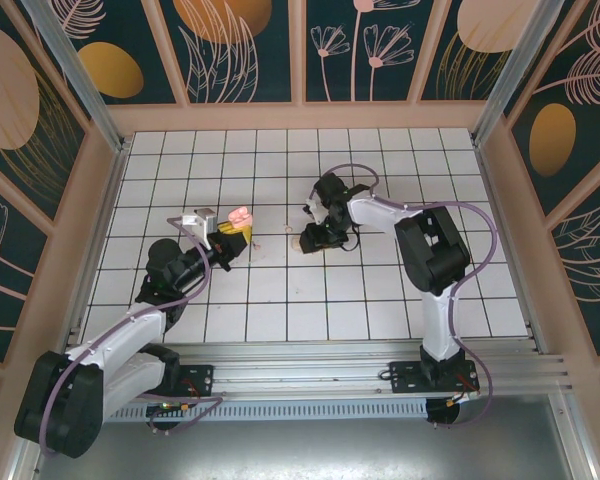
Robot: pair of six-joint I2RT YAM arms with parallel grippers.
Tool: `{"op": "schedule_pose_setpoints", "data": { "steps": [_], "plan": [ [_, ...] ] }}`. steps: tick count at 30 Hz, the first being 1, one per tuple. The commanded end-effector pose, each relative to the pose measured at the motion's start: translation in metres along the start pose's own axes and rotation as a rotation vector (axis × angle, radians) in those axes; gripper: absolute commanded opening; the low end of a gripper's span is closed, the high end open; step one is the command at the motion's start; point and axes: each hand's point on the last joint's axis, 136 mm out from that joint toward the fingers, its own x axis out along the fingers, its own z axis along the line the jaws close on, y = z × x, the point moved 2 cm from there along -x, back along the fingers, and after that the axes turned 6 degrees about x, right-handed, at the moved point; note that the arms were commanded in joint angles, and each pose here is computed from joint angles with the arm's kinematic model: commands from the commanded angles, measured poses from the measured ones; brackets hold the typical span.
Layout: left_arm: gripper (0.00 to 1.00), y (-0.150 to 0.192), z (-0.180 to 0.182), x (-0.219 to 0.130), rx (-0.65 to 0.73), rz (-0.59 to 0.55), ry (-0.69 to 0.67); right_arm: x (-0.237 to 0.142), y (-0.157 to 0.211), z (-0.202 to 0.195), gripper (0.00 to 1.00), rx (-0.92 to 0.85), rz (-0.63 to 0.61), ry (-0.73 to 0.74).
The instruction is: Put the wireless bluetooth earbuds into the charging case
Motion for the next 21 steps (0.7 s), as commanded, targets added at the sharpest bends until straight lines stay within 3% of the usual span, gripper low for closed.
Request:
{"op": "schedule_pose_setpoints", "data": {
  "steps": [1, 13, 21],
  "plan": [
    [0.12, -0.013, -0.005, 0.002, 0.040, -0.028, 0.019, 0.009, 0.032, 0.003, 0.48, 0.010, 0.096, -0.002],
    [0.12, -0.016, -0.006, 0.002, 0.040, -0.031, 0.021, -0.029, 0.042, 0.029, 0.47, 0.031, 0.081, 0.005],
    [0.11, -0.018, -0.007, 0.001, 0.030, -0.037, 0.021, -0.052, 0.028, 0.016, 0.48, -0.242, 0.005, 0.191]
  ]
}}
